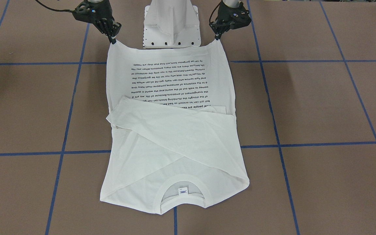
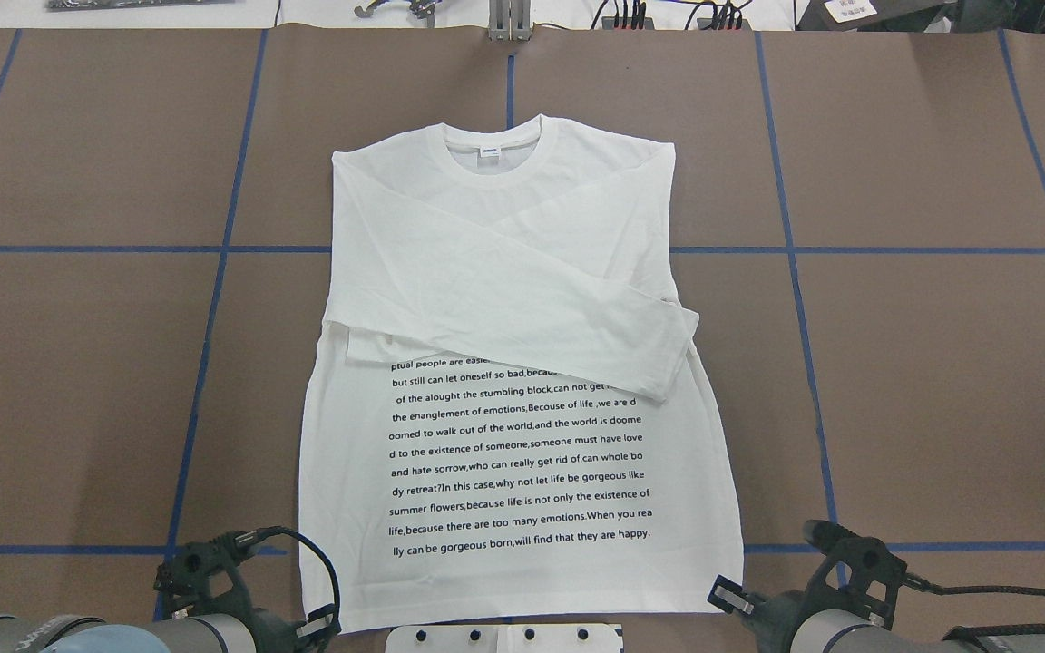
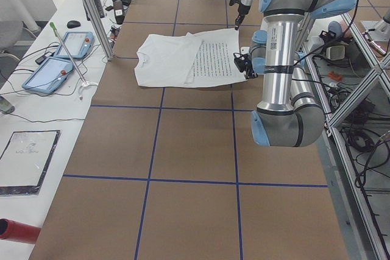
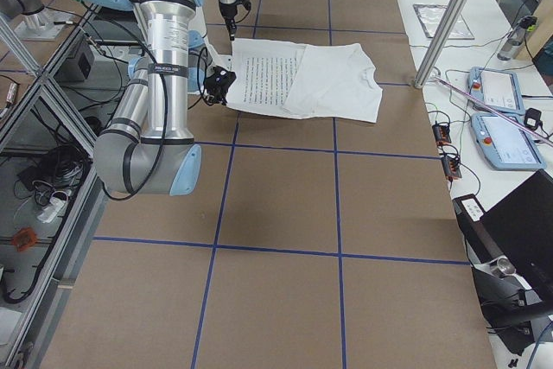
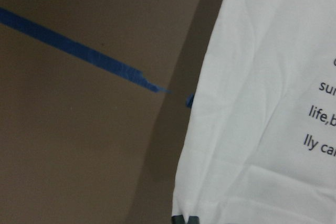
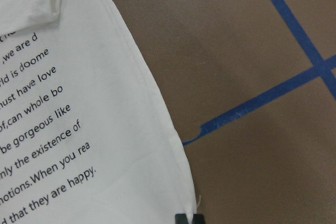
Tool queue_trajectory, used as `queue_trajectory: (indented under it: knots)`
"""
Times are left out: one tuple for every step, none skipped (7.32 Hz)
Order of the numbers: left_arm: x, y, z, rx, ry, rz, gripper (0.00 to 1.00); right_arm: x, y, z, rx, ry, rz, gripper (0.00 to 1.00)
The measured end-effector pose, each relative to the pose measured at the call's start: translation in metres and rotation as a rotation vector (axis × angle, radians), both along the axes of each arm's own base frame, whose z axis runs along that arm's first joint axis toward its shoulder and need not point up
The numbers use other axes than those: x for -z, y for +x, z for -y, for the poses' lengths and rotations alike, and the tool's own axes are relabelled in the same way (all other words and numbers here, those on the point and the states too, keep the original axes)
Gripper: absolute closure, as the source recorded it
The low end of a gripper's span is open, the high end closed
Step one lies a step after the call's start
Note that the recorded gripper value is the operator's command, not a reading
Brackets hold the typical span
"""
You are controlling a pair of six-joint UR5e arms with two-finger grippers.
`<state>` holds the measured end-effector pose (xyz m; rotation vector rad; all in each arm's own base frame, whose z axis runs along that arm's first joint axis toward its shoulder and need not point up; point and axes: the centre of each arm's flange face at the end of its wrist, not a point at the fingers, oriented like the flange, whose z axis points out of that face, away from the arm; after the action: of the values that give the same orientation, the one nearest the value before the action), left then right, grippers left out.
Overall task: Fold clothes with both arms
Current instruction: 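Lift both hem corners and fold them toward the collar with both grippers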
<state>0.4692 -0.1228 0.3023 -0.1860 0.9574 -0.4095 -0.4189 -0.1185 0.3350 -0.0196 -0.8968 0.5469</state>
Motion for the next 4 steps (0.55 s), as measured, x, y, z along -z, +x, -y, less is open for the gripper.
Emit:
queue_trajectory:
  knots:
    - [0.016,-0.014,0.008,0.014,0.002,-0.032,1.00,0.008,0.012,0.005,-0.009,0.000,0.015,1.00]
    - [0.036,-0.036,0.033,0.045,0.040,-0.073,1.00,0.017,0.021,0.023,-0.041,0.003,0.033,1.00]
    - [0.054,-0.056,0.063,0.069,0.114,-0.107,1.00,0.027,0.025,0.045,-0.070,0.014,0.051,1.00]
    - [0.068,-0.073,0.091,0.086,0.197,-0.123,1.00,0.039,0.023,0.073,-0.087,0.036,0.061,1.00]
